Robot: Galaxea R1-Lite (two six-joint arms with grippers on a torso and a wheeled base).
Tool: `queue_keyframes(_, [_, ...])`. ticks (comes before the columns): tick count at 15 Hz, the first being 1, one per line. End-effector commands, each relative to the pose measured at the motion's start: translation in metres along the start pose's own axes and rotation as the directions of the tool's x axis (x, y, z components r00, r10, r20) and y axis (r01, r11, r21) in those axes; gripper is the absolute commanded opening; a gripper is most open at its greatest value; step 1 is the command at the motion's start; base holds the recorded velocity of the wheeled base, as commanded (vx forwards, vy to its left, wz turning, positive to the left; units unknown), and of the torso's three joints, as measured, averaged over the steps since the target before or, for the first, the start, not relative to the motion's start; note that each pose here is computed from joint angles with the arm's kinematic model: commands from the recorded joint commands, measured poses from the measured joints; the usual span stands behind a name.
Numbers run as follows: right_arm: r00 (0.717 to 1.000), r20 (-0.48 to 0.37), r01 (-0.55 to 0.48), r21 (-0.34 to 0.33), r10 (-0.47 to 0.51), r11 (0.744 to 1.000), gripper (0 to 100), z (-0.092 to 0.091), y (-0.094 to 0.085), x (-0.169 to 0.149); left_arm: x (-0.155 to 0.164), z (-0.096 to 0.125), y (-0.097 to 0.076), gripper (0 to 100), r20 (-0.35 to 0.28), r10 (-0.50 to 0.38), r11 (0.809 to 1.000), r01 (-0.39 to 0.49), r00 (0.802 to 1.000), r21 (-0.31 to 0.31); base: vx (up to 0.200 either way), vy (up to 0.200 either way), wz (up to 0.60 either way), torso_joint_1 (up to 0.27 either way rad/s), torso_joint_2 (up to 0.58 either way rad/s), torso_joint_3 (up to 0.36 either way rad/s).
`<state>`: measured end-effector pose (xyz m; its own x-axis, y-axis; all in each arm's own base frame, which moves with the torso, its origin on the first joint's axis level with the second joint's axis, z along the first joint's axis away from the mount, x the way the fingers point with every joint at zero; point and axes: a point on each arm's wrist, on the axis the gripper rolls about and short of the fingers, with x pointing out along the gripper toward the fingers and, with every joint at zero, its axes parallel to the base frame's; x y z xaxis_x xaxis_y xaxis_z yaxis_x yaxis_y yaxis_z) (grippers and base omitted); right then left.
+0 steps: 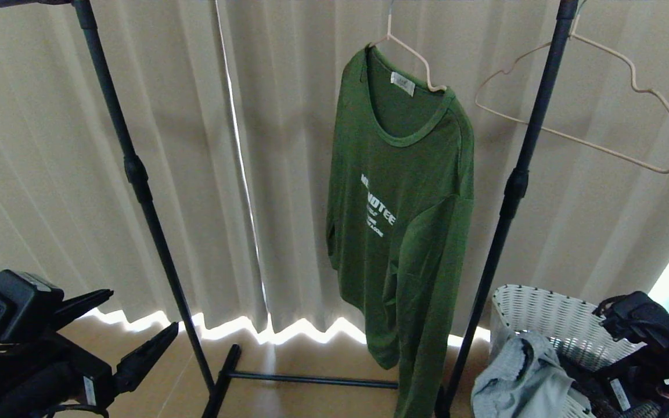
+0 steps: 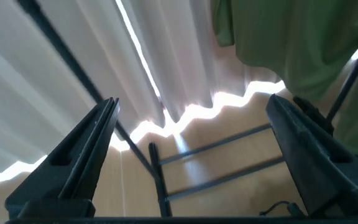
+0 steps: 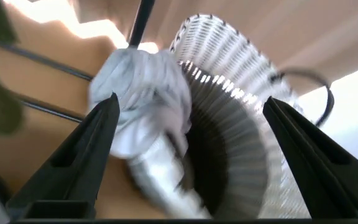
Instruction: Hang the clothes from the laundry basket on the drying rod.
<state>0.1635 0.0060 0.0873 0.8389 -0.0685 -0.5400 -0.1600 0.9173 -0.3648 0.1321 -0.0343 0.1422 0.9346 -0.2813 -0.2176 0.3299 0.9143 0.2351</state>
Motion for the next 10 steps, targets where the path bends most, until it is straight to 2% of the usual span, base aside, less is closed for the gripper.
queue_keyframes(1, [0.997,-0.061,-0.049,-0.048,0.046,0.998,100,0.002,0.007,0.021,0.001,0.002,-0.001,100,0.007,-0.008,1.000,0.008,1.000,0.013,0.000,0.000,0.00,0.000,0.00,0.000])
queue_keyframes(2, [0.995,-0.056,-0.084,-0.075,0.080,0.994,100,0.012,0.014,0.032,0.001,0.002,-0.004,100,0.011,-0.027,0.999,0.026,1.000,0.042,0.000,0.000,0.00,0.000,0.00,0.000])
queue_keyframes(4, [0.992,-0.091,-0.100,-0.085,0.092,0.991,100,0.018,0.016,0.043,0.001,0.002,-0.006,100,0.012,-0.043,0.998,0.043,0.999,0.047,0.000,0.000,0.00,0.000,0.00,0.000])
queue_keyframes(5, [0.981,-0.168,-0.113,-0.094,0.096,0.989,100,0.026,0.015,0.053,0.001,0.004,-0.006,100,0.018,-0.042,0.998,0.041,0.999,0.048,0.000,0.000,0.00,0.000,0.00,0.000])
queue_keyframes(8, [0.955,-0.280,-0.126,-0.104,0.093,0.987,100,0.044,0.010,0.068,0.001,0.004,-0.006,100,0.018,-0.042,0.998,0.041,0.999,0.048,0.000,0.000,0.00,0.000,0.00,0.000])
queue_keyframes(10, [0.931,-0.362,-0.084,-0.131,0.031,0.988,100,0.048,0.012,0.094,0.001,0.004,-0.006,100,0.019,-0.043,0.998,0.042,0.999,0.048,0.000,0.000,0.00,0.000,0.00,0.000])
